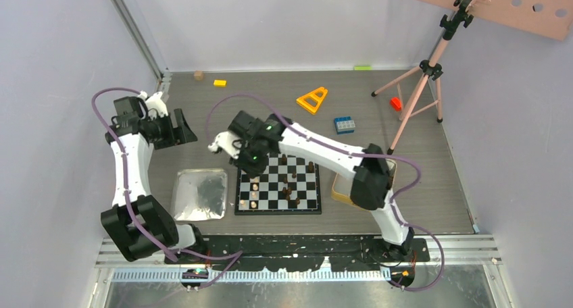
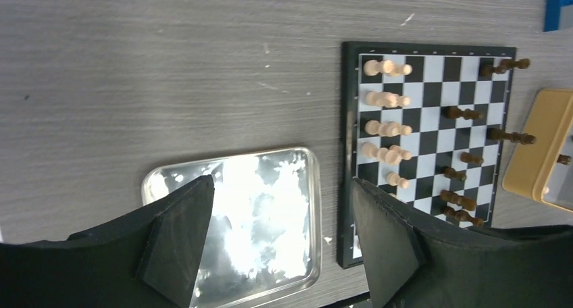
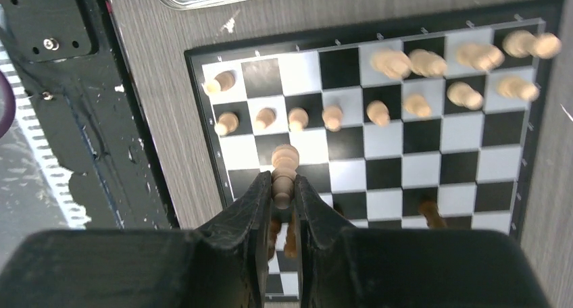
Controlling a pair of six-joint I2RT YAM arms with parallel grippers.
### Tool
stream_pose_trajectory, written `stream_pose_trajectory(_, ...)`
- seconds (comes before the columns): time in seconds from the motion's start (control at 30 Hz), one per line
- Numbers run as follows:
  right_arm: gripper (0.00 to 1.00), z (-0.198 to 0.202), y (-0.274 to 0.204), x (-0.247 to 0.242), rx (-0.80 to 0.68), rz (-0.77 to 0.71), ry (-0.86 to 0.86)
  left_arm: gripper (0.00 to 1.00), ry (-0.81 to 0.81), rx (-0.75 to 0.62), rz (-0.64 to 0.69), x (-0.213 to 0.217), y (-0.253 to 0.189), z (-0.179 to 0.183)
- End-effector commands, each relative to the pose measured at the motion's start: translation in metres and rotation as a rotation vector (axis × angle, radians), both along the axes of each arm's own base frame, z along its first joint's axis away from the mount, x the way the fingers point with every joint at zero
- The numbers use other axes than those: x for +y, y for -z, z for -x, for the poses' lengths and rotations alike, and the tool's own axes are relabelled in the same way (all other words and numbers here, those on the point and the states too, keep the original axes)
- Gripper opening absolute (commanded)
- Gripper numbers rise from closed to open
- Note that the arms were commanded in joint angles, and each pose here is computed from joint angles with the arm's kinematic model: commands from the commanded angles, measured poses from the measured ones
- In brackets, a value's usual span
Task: Set up the chess pieces on the board
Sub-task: Place the chess piece on the chessboard.
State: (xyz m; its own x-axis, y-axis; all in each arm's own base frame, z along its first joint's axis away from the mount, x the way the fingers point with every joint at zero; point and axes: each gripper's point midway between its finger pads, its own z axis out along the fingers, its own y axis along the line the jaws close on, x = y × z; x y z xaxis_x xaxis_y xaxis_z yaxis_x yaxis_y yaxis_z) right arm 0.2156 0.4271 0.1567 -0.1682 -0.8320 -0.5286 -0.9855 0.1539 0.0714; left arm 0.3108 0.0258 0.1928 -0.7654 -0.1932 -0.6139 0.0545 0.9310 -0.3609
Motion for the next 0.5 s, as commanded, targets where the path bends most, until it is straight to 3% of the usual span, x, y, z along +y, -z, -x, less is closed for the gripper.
stream_pose_trajectory(0.0, 0.04, 0.006, 0.009, 0.015, -0.071, 0.087, -0.06, 0.77, -0.04, 0.0, -0.062, 0.025, 0.005, 0.01)
stream_pose_trajectory(0.47, 0.04, 0.015, 0.053, 0.054, -0.097, 0.157, -0.137, 0.79, -0.155, -0.005, -0.023, 0.071, 0.01, 0.019)
